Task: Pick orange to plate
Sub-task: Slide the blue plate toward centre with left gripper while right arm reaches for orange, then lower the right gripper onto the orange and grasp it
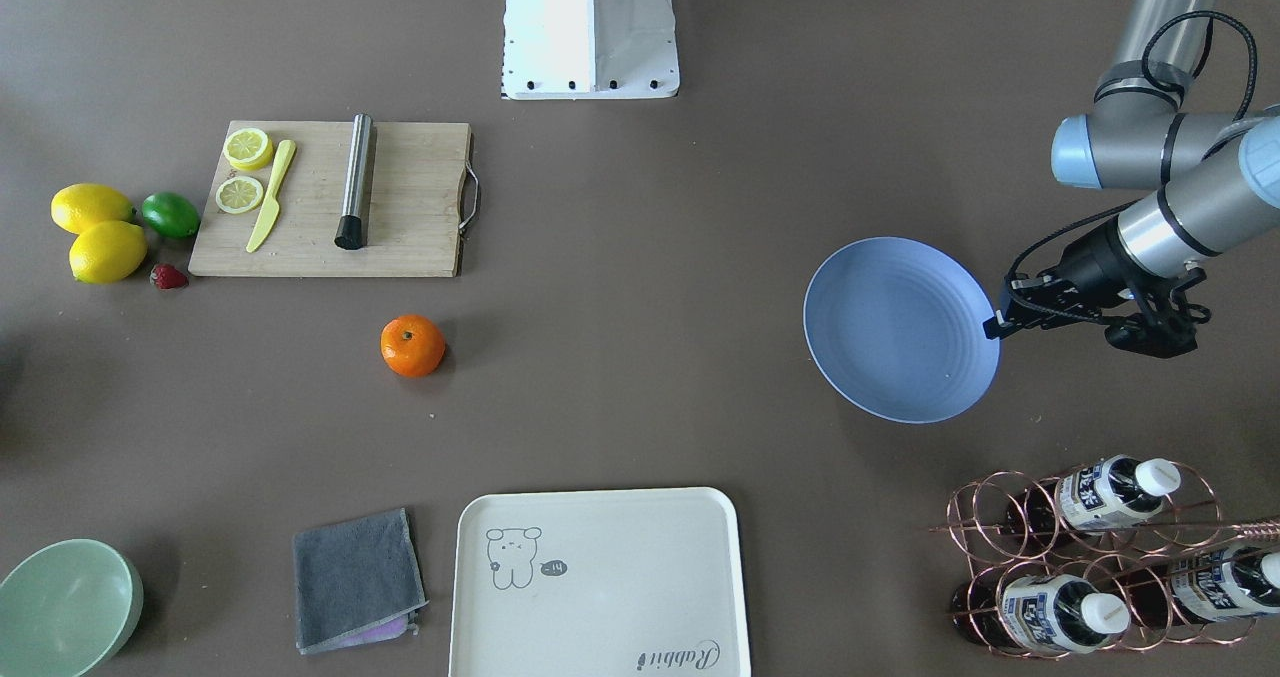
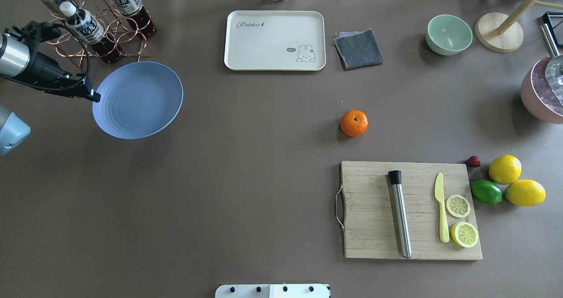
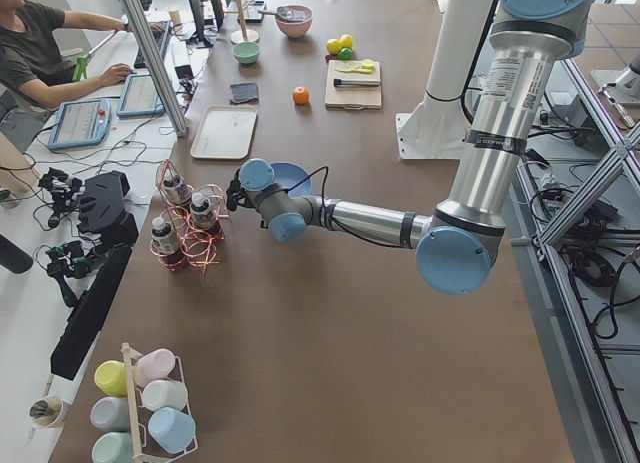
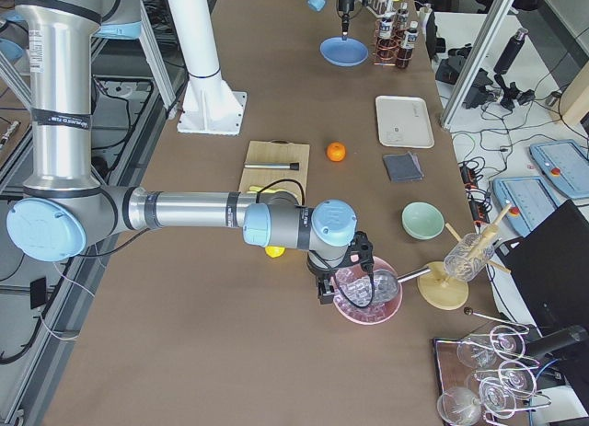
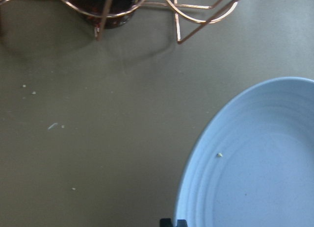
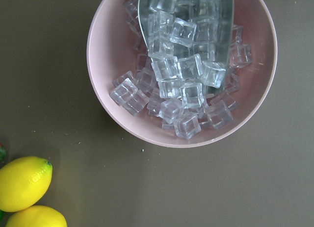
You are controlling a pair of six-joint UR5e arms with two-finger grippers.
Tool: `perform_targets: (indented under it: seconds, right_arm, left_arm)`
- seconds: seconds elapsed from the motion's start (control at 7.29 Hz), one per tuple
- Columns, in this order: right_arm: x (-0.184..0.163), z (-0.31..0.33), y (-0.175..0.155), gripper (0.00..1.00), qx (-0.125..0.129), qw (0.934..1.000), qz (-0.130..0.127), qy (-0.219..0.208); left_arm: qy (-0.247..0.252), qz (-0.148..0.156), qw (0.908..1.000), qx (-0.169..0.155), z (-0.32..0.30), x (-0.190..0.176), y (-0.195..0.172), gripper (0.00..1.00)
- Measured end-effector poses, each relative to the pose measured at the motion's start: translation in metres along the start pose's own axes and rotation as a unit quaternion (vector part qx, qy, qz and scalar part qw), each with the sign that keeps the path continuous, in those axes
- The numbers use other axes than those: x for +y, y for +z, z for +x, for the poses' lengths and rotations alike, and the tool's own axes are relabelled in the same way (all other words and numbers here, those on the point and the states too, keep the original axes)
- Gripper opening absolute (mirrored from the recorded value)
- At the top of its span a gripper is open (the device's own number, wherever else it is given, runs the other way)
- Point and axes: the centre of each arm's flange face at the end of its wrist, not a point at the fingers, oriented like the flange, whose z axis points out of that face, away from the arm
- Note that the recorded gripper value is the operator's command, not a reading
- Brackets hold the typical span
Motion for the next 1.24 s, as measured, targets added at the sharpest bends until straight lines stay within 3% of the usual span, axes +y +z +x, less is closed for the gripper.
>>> perform_targets:
  seconds: [0.27,0.55,0.82,1.24]
  right_arm:
    - [-0.046,-0.081,-0.009,1.0,-0.006,0.9994,0.01,0.033]
    - [-0.102,-0.199,-0.007,1.0,-0.023,0.9977,0.011,0.062]
    - [-0.14,-0.33,0.018,1.0,-0.028,0.9964,0.002,0.08]
    - [-0.149,-0.454,0.076,0.99,-0.009,0.997,0.002,0.076]
  left_arm:
    - [-0.019,0.003,0.9996,0.018,0.085,0.036,0.026,0.0]
    - [-0.026,0.013,0.9995,0.011,0.176,0.073,0.07,0.0]
    - [-0.006,0.021,0.9998,-0.001,0.227,0.122,0.122,0.0]
    - [0.001,0.019,0.9998,-0.003,0.261,0.167,0.16,0.0]
